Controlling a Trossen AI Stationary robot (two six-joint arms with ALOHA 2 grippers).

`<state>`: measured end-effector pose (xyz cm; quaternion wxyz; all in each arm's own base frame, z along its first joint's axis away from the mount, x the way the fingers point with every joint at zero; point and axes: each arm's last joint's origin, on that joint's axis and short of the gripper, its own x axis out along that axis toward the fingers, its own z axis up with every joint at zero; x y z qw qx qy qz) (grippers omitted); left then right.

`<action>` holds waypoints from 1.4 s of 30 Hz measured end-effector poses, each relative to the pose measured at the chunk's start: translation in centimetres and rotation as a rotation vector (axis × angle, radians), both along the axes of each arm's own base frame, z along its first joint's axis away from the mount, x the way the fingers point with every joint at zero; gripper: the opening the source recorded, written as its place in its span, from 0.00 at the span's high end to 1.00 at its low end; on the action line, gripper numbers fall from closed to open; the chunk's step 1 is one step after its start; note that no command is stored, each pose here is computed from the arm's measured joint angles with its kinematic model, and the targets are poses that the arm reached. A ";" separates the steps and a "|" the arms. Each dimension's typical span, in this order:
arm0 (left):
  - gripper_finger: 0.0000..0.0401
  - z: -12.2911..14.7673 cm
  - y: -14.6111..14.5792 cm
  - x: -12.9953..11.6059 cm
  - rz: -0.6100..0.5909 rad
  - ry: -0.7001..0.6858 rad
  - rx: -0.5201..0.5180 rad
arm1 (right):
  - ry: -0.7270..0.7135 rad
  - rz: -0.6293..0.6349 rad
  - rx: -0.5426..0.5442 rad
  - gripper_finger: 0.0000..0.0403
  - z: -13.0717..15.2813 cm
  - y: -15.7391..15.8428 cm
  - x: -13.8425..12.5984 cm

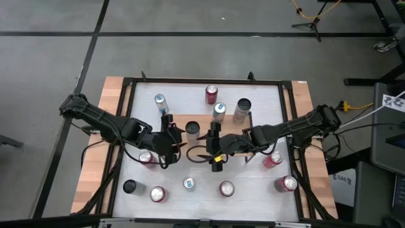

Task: Place canned beverage on shelf
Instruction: Put the top white-pink soda can on the shelf aligned with the other white-pink soda can

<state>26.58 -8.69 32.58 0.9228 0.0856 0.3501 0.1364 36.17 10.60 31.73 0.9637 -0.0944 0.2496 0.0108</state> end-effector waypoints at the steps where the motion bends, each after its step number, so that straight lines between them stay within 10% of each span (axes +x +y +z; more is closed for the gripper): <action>1: 0.47 0.0 0.0 0.0 0.000 0.005 0.002 | 0.000 0.000 0.000 0.29 0.0 0.0 0.0; 42: 0.47 -0.5 0.0 -0.5 -0.015 0.072 0.000 | -0.219 0.016 -0.134 0.29 8.1 -0.7 0.1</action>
